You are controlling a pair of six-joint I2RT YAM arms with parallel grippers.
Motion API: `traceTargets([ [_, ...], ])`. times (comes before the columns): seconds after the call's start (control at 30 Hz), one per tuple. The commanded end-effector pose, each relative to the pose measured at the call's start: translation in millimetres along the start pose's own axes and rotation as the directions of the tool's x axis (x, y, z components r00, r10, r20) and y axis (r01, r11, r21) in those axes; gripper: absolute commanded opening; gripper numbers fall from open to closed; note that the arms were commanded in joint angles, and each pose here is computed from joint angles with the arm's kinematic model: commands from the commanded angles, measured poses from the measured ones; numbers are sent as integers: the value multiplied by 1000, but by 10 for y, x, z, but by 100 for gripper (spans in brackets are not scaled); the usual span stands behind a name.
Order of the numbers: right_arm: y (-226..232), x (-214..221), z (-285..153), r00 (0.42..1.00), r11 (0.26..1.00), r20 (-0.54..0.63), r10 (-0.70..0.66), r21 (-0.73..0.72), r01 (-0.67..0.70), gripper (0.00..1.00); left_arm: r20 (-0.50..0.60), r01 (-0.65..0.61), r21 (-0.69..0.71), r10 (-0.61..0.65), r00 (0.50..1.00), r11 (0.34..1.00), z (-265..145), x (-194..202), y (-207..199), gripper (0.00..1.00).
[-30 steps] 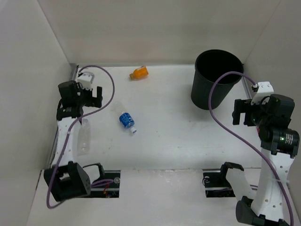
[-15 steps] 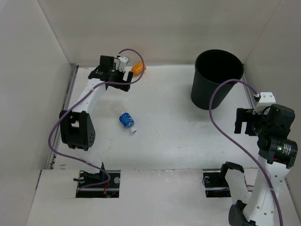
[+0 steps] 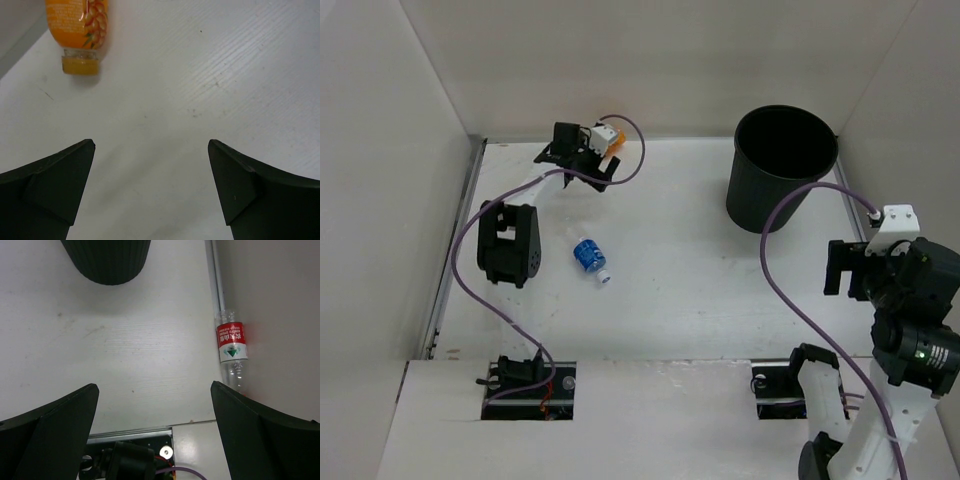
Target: Put the plastic bottles in the bin
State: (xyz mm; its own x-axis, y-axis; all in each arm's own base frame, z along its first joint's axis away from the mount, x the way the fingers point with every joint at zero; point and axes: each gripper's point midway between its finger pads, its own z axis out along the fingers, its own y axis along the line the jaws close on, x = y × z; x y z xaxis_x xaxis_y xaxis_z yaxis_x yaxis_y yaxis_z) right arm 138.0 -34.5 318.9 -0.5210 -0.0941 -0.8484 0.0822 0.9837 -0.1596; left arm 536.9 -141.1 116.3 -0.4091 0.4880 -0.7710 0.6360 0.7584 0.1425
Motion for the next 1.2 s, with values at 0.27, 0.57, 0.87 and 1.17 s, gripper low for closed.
traceTargets([
  [0.27,-24,-153,-380,1000,999,15,-23,24,22,100,291,-205,-141,239,926,969,462,-784,805,100],
  [0.57,-84,-282,-699,999,996,35,-13,89,9,100,338,-173,-94,195,921,980,877,-919,705,100],
  [0.87,-28,-597,-1042,988,992,154,12,123,-31,100,289,-184,-46,190,938,982,1158,-671,477,97],
  [1.17,244,-983,-1349,961,994,278,-14,112,-18,100,122,-284,-44,288,950,958,1491,-290,305,77],
])
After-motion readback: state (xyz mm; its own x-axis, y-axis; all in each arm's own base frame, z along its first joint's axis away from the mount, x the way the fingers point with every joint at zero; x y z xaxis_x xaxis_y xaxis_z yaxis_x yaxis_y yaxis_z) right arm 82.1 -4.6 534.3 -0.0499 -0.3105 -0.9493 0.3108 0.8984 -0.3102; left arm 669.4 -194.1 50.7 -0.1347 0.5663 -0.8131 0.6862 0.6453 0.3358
